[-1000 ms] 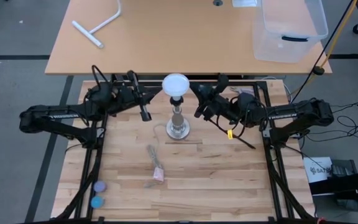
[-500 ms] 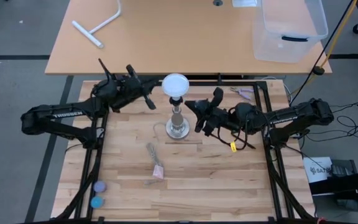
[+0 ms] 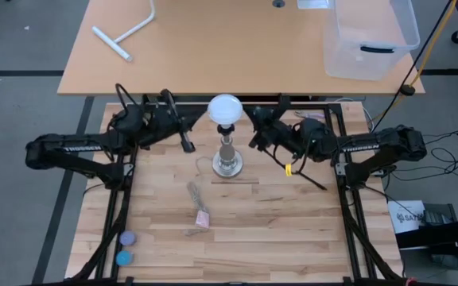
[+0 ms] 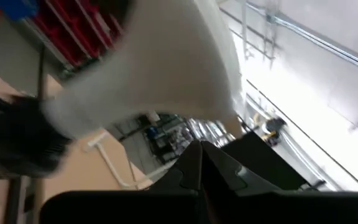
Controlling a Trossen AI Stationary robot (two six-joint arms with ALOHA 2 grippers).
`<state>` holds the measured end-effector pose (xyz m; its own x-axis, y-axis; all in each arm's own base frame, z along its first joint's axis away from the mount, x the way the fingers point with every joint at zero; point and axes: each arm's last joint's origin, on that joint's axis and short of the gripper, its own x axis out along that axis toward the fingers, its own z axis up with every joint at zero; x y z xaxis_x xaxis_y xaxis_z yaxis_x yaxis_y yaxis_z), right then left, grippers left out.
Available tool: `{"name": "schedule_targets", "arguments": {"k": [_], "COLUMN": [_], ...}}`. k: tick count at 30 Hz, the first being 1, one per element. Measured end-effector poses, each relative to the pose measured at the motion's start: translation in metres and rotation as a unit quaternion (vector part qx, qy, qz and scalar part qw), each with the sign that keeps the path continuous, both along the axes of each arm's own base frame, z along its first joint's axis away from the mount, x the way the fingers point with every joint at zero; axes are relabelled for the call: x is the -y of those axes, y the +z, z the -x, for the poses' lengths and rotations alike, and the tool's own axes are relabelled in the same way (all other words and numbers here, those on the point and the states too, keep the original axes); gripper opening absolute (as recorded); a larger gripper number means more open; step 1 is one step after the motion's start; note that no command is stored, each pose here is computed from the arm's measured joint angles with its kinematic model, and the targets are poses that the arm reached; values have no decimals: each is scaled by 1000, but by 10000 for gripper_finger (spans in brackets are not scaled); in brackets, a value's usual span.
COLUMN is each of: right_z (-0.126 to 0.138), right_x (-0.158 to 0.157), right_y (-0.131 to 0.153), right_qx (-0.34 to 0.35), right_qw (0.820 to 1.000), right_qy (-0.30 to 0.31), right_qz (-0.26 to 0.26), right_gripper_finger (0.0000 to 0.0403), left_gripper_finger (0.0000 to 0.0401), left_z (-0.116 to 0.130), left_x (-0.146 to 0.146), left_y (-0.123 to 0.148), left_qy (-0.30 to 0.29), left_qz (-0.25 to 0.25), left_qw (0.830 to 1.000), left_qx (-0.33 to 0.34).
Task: Screw lightbulb
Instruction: Insert the lightbulb into the lamp
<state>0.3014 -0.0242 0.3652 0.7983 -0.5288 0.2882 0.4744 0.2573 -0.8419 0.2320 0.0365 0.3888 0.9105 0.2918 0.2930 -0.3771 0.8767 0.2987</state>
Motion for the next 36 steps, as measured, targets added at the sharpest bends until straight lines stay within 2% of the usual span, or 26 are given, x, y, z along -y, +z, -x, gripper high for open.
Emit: {"name": "schedule_targets", "arguments": {"k": [7, 14, 24, 30, 36], "right_z": [2, 0, -3, -4, -8], "right_x": [9, 7, -5, -23, -40], "right_y": [6, 18, 12, 10, 2], "right_qx": [15, 16, -19, -29, -54], "right_qw": [1000, 999, 998, 995, 991], "right_qy": [-9, 25, 40, 86, 123], "right_qz": [25, 38, 33, 44, 28], "right_gripper_finger": [0, 0, 0, 0, 0], "left_gripper_finger": [0, 0, 0, 0, 0], "left_z": [-2, -4, -6, -5, -6], "left_x": [20, 23, 4, -13, -38], "left_y": [2, 0, -2, -5, -15], "left_qy": [-36, -42, 4, 37, 85], "left_qz": [-40, -40, 5, 29, 82], "left_qw": [999, 998, 1000, 999, 993], "left_qx": [-1, -4, 3, -3, -13]}}
